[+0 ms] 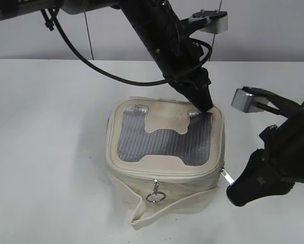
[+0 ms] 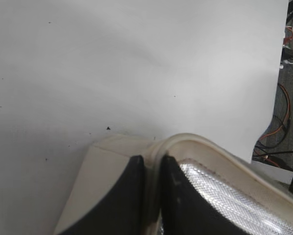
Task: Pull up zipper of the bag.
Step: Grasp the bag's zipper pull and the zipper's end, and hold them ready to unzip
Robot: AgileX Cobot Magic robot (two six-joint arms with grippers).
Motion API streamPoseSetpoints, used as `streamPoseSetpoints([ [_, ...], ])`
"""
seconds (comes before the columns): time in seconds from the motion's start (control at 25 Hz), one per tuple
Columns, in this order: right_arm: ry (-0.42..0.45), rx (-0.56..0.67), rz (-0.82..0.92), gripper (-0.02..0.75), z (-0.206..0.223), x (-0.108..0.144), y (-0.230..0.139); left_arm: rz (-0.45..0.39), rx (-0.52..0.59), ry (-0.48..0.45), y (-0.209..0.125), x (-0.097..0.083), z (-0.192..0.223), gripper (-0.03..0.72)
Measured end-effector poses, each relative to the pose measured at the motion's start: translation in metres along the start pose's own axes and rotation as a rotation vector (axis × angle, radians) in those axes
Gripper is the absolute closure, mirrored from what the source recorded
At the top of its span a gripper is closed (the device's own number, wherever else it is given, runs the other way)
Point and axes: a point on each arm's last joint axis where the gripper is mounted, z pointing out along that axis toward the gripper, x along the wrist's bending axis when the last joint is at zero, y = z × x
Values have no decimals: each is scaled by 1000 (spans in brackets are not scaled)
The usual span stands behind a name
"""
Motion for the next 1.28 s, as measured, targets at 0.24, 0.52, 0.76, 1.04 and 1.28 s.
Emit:
streamPoseSetpoints([
  [0.24,-4,34,-96,732,24,38,5,-15,8,5,-1,0,0,622],
  [0.52,13,-88,-146,732,47,78,25,-14,44,6,-4,-1,-3,622],
  [0.76,38,-73,-105,732,66,86,49,-25,64,19,-6,2,-4,622],
  [1.04,-120,-51,-50,732,46,83,43,-126,36,89,-5,9,-5,624],
  [1.28,-155,-78,-21,732,30,89,40,-202,16,119,-4,14,-6,624],
])
